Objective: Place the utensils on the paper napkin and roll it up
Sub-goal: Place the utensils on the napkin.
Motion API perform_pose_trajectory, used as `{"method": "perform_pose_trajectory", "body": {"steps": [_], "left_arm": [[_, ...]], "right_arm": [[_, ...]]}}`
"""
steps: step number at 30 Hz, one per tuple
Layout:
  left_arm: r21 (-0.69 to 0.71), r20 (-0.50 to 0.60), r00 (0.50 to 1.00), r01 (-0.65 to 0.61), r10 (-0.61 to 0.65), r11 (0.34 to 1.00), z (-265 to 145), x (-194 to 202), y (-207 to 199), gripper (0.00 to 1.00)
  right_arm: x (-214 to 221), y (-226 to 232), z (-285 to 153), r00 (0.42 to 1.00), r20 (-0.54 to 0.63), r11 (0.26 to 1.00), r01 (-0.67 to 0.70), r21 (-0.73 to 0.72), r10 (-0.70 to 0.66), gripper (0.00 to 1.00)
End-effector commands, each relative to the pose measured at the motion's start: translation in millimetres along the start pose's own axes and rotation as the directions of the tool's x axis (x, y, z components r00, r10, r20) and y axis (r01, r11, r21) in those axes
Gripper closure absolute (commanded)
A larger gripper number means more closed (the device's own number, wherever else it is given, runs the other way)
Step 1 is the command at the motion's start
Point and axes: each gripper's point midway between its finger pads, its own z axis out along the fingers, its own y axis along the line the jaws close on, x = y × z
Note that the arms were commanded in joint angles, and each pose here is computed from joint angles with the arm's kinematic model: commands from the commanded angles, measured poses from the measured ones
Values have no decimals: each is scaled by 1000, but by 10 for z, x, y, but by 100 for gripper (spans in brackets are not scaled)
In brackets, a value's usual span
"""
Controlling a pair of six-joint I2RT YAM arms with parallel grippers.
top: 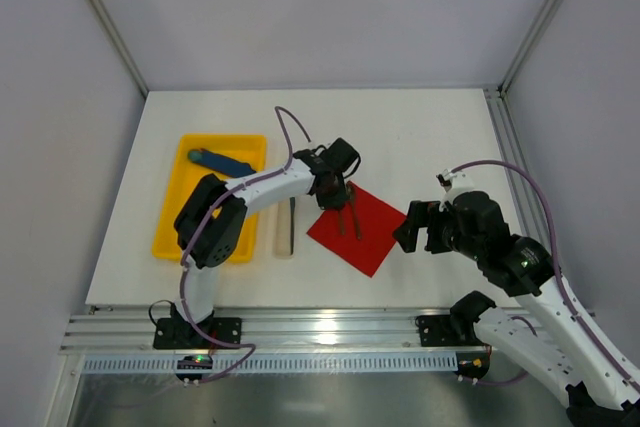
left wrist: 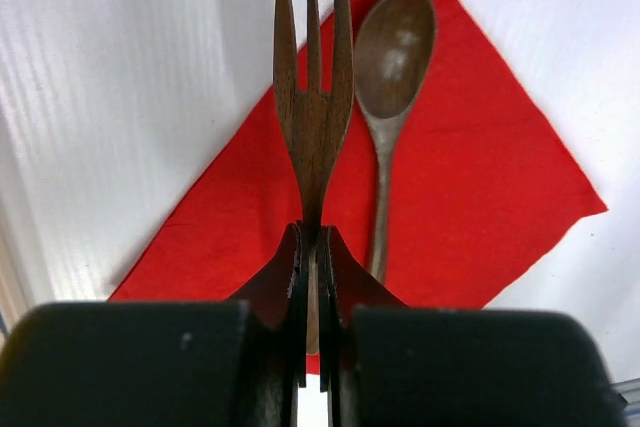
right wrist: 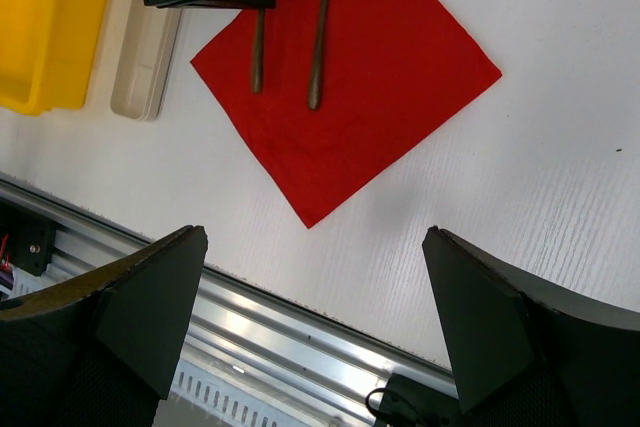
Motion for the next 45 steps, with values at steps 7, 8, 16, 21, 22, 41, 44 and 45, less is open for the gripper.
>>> {"method": "perform_pose_trajectory", "body": {"steps": [7,8,16,21,22,41,44,45], "left_arm": [[114,49,999,5,-11,993,-51,-95,-439,99],[115,46,999,5,-10,993,-43,-92,-446,99],[94,31,999,10,-13,996,38,-54,-435,94],[113,24,1000,6,-9,994,75,-35,-468,90],[123,25,1000,3,-7,992,84,-27,-485,90],[108,8,1000,-8,8,994,136,47,-427,82],[101,9,1000,-10,9,995,137,53,-405,82],[100,16,1000,-11,10,995,115,40,-398,82]], "right_arm": [[-124,48,-44,998,50,1000,24,-19,-23,0],[-127,46,-47,998,52,1000,26,-19,-25,0],[-135,50,-65,998,59,999,24,-22,-23,0],[-133,49,-62,998,59,999,24,-22,-23,0],[-129,49,-63,998,57,999,26,-22,-24,0],[-140,56,-81,998,64,999,23,-26,-21,0],[-141,54,-96,997,69,999,21,-27,-19,0],[-139,52,-90,998,67,999,23,-26,-21,0]]}}
